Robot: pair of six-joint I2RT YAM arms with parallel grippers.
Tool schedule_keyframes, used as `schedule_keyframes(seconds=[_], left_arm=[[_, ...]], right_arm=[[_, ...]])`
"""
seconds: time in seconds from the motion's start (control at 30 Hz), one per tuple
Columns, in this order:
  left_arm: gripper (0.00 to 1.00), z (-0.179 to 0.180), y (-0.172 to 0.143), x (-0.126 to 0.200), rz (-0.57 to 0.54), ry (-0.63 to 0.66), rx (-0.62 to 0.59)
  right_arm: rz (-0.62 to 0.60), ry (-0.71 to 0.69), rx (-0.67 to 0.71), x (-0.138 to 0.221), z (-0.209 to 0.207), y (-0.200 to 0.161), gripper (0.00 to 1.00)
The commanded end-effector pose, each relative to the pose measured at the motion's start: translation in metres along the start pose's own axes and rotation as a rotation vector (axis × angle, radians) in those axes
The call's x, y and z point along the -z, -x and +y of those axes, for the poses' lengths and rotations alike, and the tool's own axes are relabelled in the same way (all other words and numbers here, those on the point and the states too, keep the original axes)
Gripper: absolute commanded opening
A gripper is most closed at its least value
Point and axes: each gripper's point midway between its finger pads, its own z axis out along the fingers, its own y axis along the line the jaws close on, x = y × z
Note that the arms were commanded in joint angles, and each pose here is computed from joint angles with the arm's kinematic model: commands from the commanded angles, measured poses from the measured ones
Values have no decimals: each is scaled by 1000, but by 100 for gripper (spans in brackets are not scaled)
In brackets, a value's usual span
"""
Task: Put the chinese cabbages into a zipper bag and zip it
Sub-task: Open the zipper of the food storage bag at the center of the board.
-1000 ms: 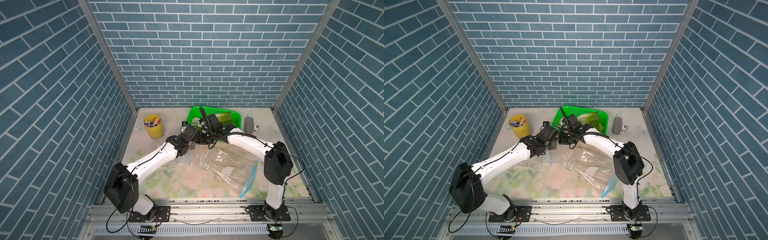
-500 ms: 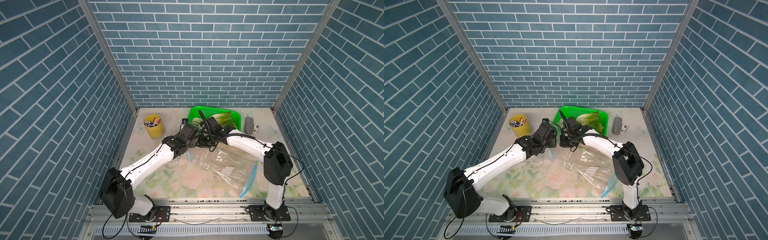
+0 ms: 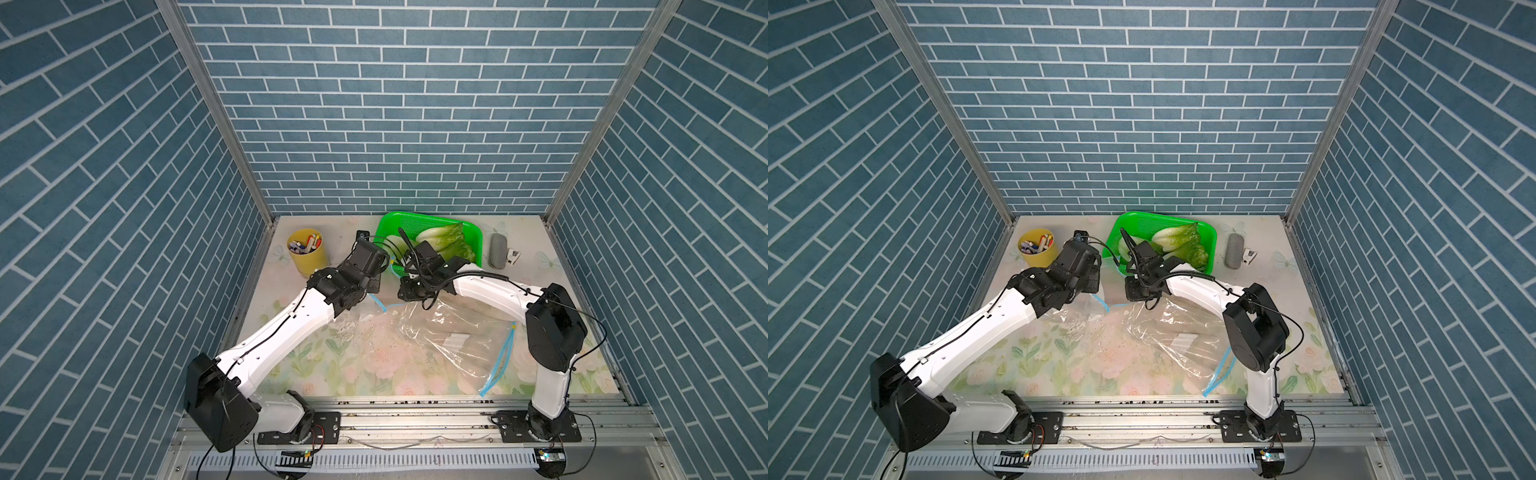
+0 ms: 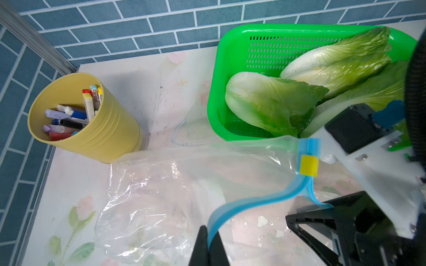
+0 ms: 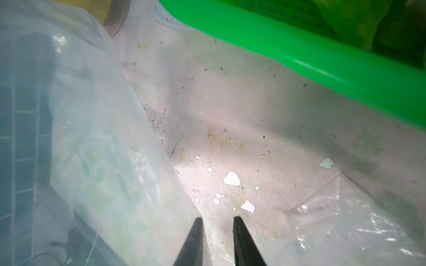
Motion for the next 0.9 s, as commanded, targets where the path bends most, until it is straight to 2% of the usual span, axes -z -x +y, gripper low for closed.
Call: schedule_keyframes(seconds=[0.0,0.1,0.23,0.4,0.47,0.57,0.73,0.87], left_arm=[[0,5,-10,-7,41,19,-26],[0,5,-12,-12,46,24,-22],[0,-2,-12,-17,41,-16,-15],[0,-2,-12,-22,43,-6,-21],[0,-1,-13,-24,45,-7,-17],[0,0,-13,-27,43,-1,-13],[0,2,-12,-30,40,-12,11],[0,2,-13,-32,35,-17,17]], right_arm=[[-75,62,57,26,19,14,29],[-112,67,75,36,22,18,36],[-122,72,95,44,25,19,38],[-171,93,138,67,35,29,41],[-194,98,145,81,38,34,46],[-204,119,141,95,42,38,49],[-250,113,65,119,28,51,56],[-232,77,-40,117,0,63,57]])
